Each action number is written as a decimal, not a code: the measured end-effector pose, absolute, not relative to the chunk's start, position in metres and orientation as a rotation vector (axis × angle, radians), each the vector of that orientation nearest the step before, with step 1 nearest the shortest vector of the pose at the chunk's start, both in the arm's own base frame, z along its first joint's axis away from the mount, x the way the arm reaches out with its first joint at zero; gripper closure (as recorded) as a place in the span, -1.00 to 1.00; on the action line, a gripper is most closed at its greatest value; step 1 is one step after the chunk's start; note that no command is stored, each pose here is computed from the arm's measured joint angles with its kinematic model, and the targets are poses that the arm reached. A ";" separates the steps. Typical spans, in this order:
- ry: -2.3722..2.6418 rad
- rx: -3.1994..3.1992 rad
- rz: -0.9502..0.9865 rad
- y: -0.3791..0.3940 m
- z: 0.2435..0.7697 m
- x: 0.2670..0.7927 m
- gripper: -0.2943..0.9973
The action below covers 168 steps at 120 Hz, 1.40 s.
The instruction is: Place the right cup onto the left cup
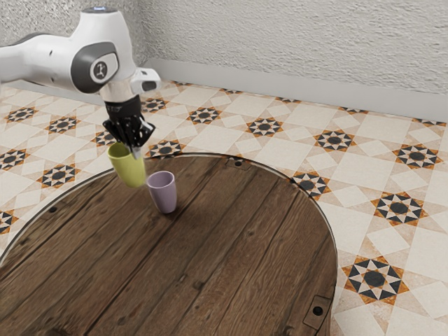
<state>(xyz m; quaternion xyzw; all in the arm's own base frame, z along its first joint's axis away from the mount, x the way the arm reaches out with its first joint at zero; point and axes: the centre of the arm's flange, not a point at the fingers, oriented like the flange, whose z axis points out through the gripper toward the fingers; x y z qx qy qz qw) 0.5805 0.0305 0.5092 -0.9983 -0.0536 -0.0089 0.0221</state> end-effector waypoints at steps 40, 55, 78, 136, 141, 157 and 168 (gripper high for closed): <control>-0.190 -3.076 -0.061 0.049 0.511 0.612 0.67; -0.171 -3.073 -0.051 0.046 0.504 0.629 0.67; -0.167 -3.067 -0.036 0.051 0.496 0.647 0.67; -0.093 -3.067 0.016 0.035 0.478 0.689 0.67; -0.088 -3.068 0.027 0.034 0.475 0.690 0.67; -0.076 -3.069 0.053 0.032 0.465 0.693 0.67; -0.072 -3.070 0.060 0.032 0.461 0.695 0.67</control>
